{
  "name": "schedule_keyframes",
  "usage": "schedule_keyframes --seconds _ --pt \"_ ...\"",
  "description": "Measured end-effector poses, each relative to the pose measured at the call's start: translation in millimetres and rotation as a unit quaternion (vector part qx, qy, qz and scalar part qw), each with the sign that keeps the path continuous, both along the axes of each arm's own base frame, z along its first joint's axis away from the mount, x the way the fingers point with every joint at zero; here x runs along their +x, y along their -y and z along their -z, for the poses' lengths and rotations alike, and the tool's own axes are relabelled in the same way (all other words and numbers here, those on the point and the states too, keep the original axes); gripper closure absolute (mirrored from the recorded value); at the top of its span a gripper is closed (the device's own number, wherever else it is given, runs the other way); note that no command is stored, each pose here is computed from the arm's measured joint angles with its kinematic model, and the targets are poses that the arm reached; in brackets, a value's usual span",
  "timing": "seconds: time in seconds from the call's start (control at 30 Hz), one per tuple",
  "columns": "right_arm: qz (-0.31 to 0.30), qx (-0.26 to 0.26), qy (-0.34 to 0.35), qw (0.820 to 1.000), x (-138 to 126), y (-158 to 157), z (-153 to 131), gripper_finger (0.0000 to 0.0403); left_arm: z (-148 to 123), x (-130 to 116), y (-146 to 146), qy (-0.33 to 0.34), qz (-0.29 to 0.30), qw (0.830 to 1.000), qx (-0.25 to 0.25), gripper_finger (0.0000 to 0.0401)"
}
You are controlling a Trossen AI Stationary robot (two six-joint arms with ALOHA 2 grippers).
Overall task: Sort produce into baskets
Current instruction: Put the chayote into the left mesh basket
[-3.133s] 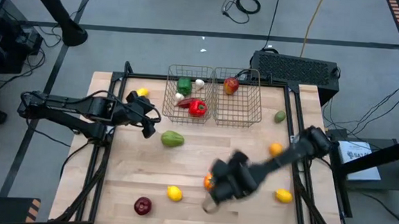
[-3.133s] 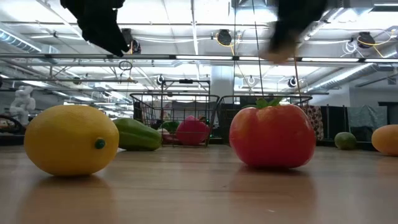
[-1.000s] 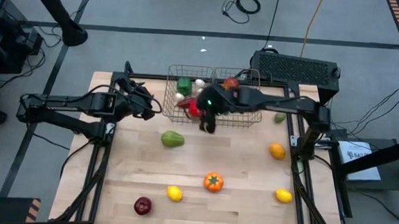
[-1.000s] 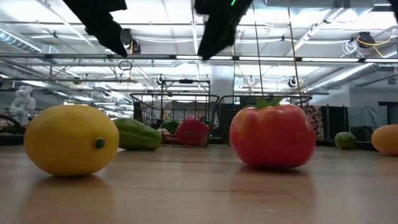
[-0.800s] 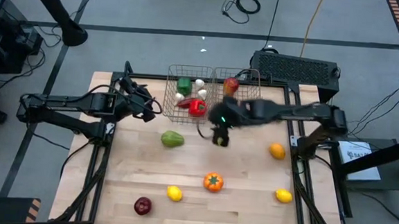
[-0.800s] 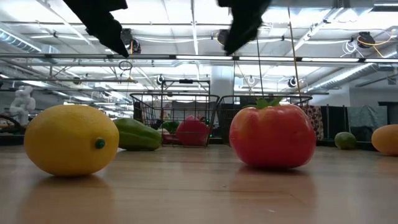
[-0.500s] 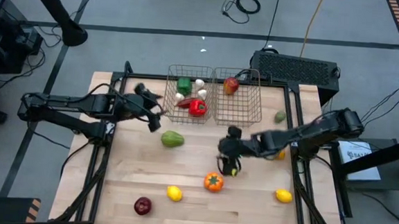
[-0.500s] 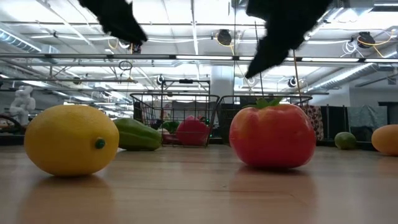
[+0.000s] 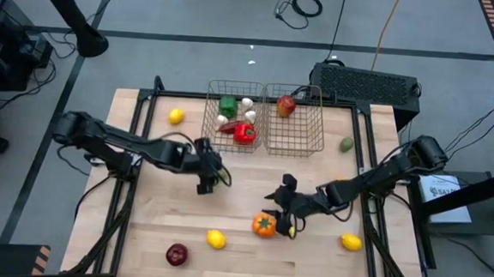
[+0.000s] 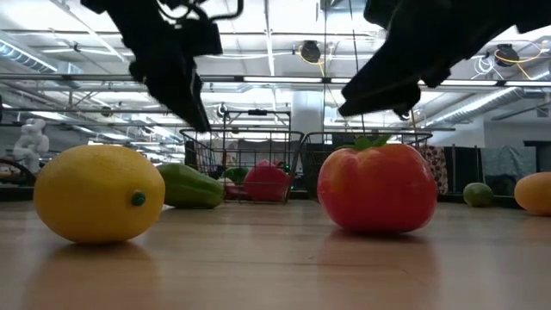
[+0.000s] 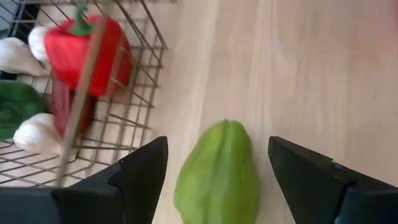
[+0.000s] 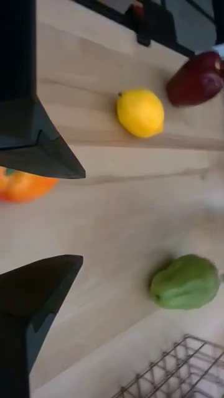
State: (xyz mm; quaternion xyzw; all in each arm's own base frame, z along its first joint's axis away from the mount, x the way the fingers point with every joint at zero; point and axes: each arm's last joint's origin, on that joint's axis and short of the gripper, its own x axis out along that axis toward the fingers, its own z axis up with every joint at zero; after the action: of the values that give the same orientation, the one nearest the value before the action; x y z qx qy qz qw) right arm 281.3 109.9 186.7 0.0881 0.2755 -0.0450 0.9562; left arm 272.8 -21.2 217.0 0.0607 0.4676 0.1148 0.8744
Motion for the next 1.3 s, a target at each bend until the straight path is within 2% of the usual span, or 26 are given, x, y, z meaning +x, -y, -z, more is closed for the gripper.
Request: schedule_keyframes --seconds 0.17,0.37,0.47,0.63,0.8,0.9,1.03,1.1,1.2,1.3 --pt "0.037 -0.037 0.033 0.998 2.6 -1.6 -1.8 0.0200 22.4 6.5 12.8 -0.037 -0.015 0.998 0.041 0.0115" --pt "0.043 -0.058 0.036 0.997 7.8 2.4 2.3 0.0200 20.6 3.5 23.1 -0.045 0.000 0.997 0.068 0.0115" --pt "0.048 -0.073 0.055 0.995 16.5 9.4 3.9 0.0200 21.5 0.9 24.8 -0.060 0.003 0.997 0.045 0.0115" --pt "0.028 -0.080 0.077 0.993 35.6 22.5 17.4 0.0200 27.2 -16.1 28.4 -0.131 -0.033 0.991 0.024 0.0115" --pt "0.006 -0.075 0.052 0.996 60.8 35.5 34.0 0.0195 16.5 -31.0 42.0 -0.128 -0.033 0.991 0.019 0.0115" --pt "-0.002 -0.082 0.040 0.996 81.6 40.2 36.1 0.0183 8.2 -36.3 51.7 -0.110 -0.010 0.994 -0.012 0.0115" --pt "-0.005 -0.096 -0.004 0.995 104.4 37.5 33.9 0.0163 0.4 -33.6 76.5 -0.060 0.060 0.992 -0.091 0.0115" --pt "-0.005 -0.114 -0.029 0.993 112.5 35.7 33.0 0.0155 -2.6 -34.5 88.5 -0.042 0.088 0.989 -0.109 0.0115" --pt "0.004 -0.142 -0.039 0.989 126.1 39.1 31.8 0.0145 -0.2 -42.7 96.2 -0.059 0.083 0.990 -0.098 0.0115" --pt "0.011 -0.159 -0.039 0.986 140.6 51.7 33.9 0.0136 2.3 -51.9 96.1 -0.072 0.035 0.995 -0.063 0.0115"
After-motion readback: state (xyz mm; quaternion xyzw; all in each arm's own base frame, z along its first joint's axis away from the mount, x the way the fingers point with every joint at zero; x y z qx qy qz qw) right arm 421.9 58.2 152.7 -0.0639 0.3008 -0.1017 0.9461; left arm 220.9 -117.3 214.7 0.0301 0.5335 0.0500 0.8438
